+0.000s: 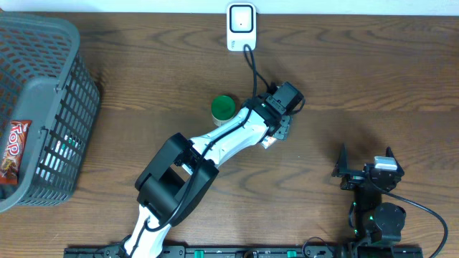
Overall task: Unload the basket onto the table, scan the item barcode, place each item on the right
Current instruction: 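Place the tissue pack on the table right of the jar, release, then move the left gripper into the basket toward the white Panadol box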
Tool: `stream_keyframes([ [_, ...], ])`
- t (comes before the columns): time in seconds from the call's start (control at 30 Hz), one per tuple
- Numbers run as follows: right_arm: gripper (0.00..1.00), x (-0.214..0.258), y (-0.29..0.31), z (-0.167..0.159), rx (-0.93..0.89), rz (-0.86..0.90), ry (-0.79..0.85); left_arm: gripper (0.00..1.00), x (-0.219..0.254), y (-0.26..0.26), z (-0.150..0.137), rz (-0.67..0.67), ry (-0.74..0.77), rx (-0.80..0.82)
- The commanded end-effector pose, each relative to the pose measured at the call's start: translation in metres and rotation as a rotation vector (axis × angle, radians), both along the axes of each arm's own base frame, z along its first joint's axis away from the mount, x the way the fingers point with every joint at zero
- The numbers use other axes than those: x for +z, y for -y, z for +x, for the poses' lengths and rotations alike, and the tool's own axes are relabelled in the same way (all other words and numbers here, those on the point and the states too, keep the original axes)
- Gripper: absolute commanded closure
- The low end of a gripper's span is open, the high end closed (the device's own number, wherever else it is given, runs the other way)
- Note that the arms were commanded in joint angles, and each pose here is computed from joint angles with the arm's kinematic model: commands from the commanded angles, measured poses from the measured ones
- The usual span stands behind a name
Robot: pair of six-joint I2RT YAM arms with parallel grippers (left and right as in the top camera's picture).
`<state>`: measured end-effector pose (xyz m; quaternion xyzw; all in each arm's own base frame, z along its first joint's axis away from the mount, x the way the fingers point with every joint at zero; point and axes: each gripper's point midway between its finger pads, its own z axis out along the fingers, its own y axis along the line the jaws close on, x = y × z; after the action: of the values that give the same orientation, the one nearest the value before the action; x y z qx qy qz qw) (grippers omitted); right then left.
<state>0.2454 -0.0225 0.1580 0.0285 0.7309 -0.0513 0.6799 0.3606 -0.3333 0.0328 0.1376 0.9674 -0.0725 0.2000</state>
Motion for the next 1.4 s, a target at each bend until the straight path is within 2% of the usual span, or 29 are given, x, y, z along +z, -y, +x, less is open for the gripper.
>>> stream_keyframes([
  [0.0, 0.01, 0.000, -0.003, 0.000, 0.015, -0.007, 0.000, 0.12, 0.011, -0.004, 0.012, -0.042, 0.027, 0.160],
  [0.13, 0.01, 0.000, -0.003, 0.000, 0.015, -0.007, 0.000, 0.09, 0.054, -0.004, 0.009, -0.016, 0.090, 0.006],
  [0.23, 0.01, 0.000, -0.003, 0.000, 0.015, -0.007, 0.000, 0.09, 0.105, -0.014, 0.003, -0.038, 0.146, -0.023],
  [0.3, 0.01, 0.000, -0.003, 0.000, 0.015, -0.007, 0.000, 0.08, 0.145, -0.033, 0.005, -0.057, 0.212, 0.014],
  [0.47, 0.01, 0.000, -0.003, 0.000, 0.015, -0.007, 0.000, 0.04, 0.259, -0.125, 0.020, -0.146, 0.433, 0.220],
  [0.6, 0.01, 0.000, -0.003, 0.000, 0.015, -0.007, 0.000, 0.03, 0.324, -0.244, 0.024, -0.189, 0.582, 0.496],
  [0.7, 0.01, 0.000, -0.003, 0.000, 0.015, -0.007, 0.000, 0.03, 0.352, -0.340, 0.011, -0.189, 0.659, 0.727],
  [0.83, 0.01, 0.000, -0.003, 0.000, 0.015, -0.007, 0.000, 0.03, 0.363, -0.433, -0.016, -0.170, 0.703, 0.949],
  [0.97, 0.01, 0.000, -0.003, 0.000, 0.015, -0.007, 0.000, 0.03, 0.350, -0.504, -0.037, -0.114, 0.684, 1.123],
  [1.2, 0.01, 0.000, -0.003, 0.000, 0.015, -0.007, 0.000, 0.03, 0.298, -0.587, -0.050, -0.095, 0.552, 1.342],
  [1.37, 0.01, 0.000, -0.003, 0.000, 0.015, -0.007, 0.000, 0.03, 0.236, -0.616, -0.059, -0.142, 0.362, 1.551],
])
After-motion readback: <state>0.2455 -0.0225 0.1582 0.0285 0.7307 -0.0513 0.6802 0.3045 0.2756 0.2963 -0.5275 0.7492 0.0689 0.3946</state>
